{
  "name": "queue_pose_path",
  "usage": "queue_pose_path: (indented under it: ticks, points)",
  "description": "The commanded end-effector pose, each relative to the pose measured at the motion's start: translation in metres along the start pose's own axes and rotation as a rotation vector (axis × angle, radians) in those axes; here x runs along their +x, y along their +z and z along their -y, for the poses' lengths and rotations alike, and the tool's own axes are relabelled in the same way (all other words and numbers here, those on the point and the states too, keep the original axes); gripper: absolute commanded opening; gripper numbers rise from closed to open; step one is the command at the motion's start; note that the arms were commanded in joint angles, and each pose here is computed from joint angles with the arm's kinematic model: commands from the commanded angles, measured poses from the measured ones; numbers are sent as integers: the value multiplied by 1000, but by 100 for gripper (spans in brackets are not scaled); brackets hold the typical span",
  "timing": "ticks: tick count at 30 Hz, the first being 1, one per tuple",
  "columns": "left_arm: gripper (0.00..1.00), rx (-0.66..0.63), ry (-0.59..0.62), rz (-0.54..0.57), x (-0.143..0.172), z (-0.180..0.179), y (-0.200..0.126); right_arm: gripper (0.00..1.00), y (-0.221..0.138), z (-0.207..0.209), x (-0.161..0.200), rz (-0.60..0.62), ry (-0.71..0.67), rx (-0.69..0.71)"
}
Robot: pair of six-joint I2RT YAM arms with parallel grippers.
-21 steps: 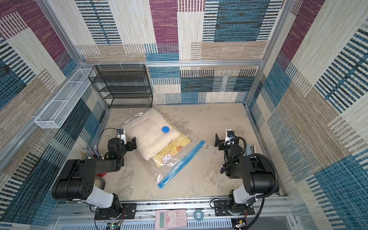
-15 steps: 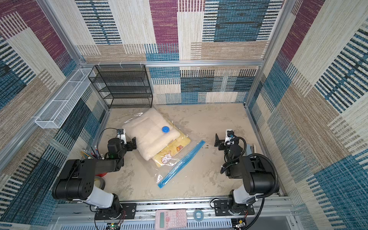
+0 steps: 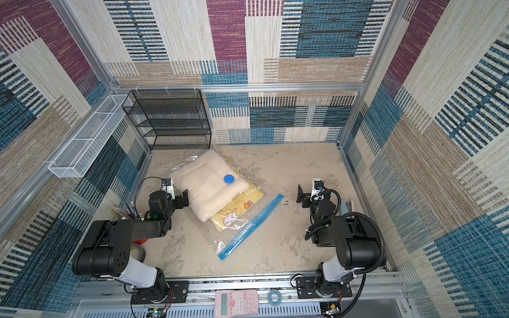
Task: Take the blanket out of the vacuum bag
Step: Open the vacuum bag at the center of the board.
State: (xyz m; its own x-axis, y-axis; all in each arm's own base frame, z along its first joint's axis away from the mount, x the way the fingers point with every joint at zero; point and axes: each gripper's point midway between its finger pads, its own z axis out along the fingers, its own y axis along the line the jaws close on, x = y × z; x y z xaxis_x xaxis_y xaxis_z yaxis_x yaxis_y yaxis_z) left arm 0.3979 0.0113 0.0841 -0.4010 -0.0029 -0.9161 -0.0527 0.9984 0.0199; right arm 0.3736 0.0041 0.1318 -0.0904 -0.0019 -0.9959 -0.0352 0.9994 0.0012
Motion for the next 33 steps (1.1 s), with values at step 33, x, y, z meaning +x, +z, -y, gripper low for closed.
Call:
queue_pose_path:
  ticks: [33]
  points:
    - [69, 567, 116, -747, -32, 234, -137, 99, -87, 47, -52, 133, 613, 261]
